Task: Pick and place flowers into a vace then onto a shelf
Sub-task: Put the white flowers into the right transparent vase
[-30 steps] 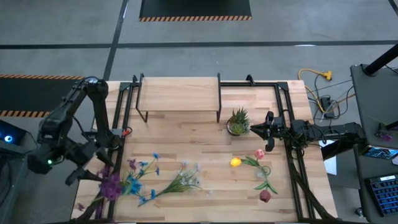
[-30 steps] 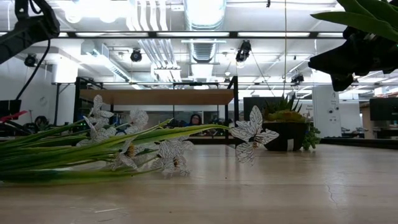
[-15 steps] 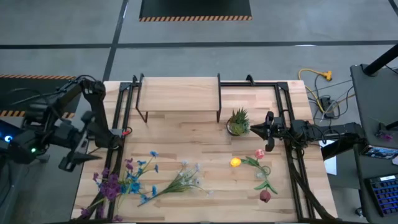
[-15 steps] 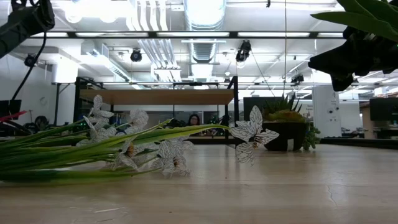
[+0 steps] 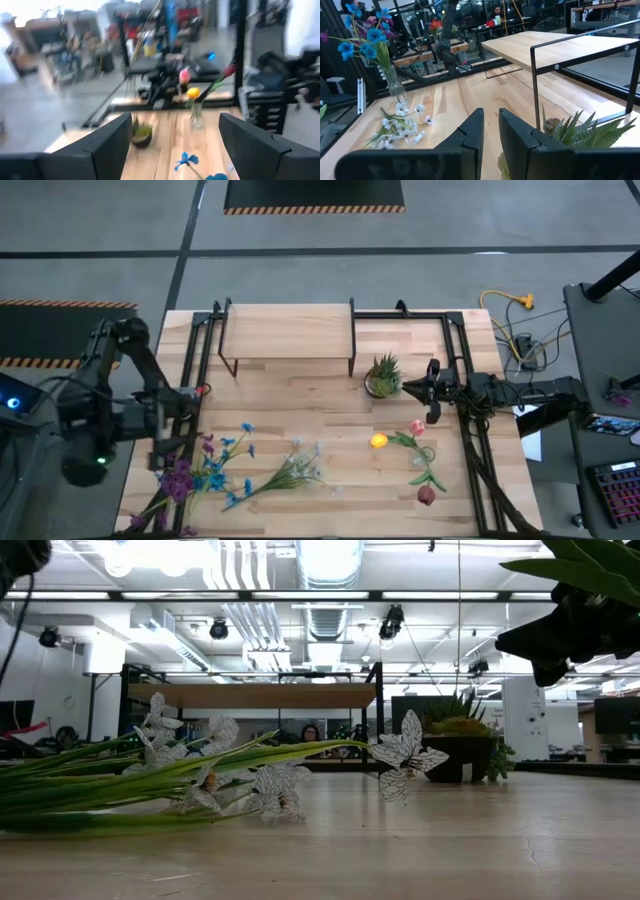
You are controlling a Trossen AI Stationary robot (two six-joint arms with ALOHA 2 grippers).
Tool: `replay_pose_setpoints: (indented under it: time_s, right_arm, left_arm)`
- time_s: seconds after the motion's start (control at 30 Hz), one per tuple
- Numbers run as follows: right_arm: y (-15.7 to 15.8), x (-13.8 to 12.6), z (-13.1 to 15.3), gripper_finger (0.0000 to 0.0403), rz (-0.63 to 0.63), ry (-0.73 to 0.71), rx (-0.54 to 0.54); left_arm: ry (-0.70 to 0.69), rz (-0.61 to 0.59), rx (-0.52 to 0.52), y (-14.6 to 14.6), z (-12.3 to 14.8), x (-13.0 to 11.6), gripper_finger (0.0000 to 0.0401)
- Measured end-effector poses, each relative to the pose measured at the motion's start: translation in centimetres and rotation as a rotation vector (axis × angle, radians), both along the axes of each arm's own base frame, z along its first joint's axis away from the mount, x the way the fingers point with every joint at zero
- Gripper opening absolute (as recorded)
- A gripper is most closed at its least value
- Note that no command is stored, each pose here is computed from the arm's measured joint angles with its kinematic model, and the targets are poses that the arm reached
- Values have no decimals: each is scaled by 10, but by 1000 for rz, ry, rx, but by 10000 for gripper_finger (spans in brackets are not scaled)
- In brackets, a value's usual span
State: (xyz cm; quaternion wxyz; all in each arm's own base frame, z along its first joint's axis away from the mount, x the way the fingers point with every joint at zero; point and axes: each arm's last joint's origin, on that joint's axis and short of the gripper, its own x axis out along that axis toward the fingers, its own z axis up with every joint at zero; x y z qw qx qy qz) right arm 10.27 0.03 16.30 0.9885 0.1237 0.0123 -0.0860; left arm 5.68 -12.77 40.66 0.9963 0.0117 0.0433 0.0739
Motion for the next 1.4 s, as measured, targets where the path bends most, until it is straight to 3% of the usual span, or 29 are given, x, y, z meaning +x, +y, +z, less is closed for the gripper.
replay_pose_setpoints:
  time_s: [0.1, 0.43, 0.6, 0.7, 0.9, 1.03, 1.23, 1.4]
  right_arm:
    - [0, 0, 0, 52, 0, 6, -4]
    - [0, 1, -1, 52, 1, 10, -8]
    - [0, 1, -1, 52, 2, 18, -31]
    - [0, 1, -1, 52, 2, 19, -31]
    - [0, 1, -1, 52, 4, 19, -29]
    - [0, 1, -1, 52, 4, 19, -31]
    - [0, 1, -1, 52, 5, 19, -30]
    - [0, 1, -1, 52, 6, 20, -29]
  left_arm:
    - [34, 50, -28, -8, 1, 14, 281]
    - [137, 209, 62, -18, 11, 68, 281]
    - [201, 84, 113, -28, 17, 115, 281]
    - [146, -15, 134, -28, 26, 140, 281]
    - [113, -49, 40, -9, 30, 166, 281]
    - [178, -109, 11, -9, 14, 192, 281]
    - [353, -66, 70, -20, -13, 235, 281]
    - [517, -26, 42, -33, -16, 257, 281]
